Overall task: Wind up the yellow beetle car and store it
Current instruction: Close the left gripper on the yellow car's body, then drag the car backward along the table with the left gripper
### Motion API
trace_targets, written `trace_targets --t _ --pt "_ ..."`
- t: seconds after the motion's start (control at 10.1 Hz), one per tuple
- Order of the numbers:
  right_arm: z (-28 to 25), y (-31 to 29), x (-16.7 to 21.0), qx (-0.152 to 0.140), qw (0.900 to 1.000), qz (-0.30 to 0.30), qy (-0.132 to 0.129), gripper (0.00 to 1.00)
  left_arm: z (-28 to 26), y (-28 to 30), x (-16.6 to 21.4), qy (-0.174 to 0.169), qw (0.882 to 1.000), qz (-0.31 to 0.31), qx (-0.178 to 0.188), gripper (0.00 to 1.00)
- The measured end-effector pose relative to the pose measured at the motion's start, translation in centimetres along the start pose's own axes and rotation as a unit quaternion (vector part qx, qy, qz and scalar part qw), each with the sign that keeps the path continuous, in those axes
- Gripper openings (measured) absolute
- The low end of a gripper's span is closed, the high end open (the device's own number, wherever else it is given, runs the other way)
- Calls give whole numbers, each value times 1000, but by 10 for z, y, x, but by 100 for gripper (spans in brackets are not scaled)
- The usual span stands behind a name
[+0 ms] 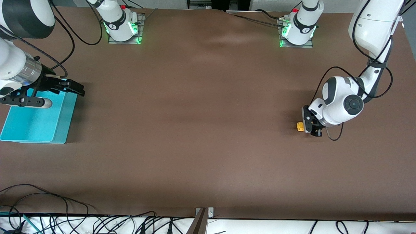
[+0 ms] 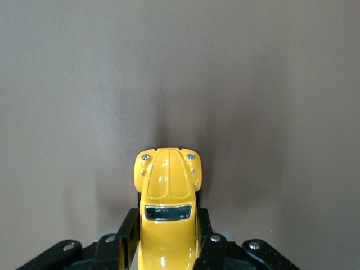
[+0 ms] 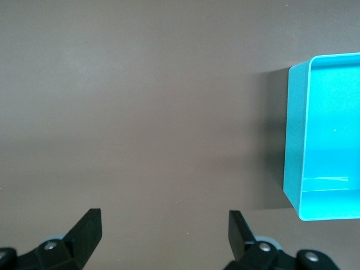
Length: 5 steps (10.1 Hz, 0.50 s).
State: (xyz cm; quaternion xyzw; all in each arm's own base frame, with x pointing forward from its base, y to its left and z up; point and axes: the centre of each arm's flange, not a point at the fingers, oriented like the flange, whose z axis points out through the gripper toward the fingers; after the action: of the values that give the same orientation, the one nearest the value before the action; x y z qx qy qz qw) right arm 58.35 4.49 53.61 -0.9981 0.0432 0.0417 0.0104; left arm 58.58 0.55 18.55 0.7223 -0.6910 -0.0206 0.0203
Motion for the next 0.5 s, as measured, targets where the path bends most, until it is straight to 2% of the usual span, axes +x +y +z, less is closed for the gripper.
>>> trace_targets --t 0.5 --pt "0 0 0 0 1000 0 -1 100 0 -4 -87 -6 1000 28 1 45"
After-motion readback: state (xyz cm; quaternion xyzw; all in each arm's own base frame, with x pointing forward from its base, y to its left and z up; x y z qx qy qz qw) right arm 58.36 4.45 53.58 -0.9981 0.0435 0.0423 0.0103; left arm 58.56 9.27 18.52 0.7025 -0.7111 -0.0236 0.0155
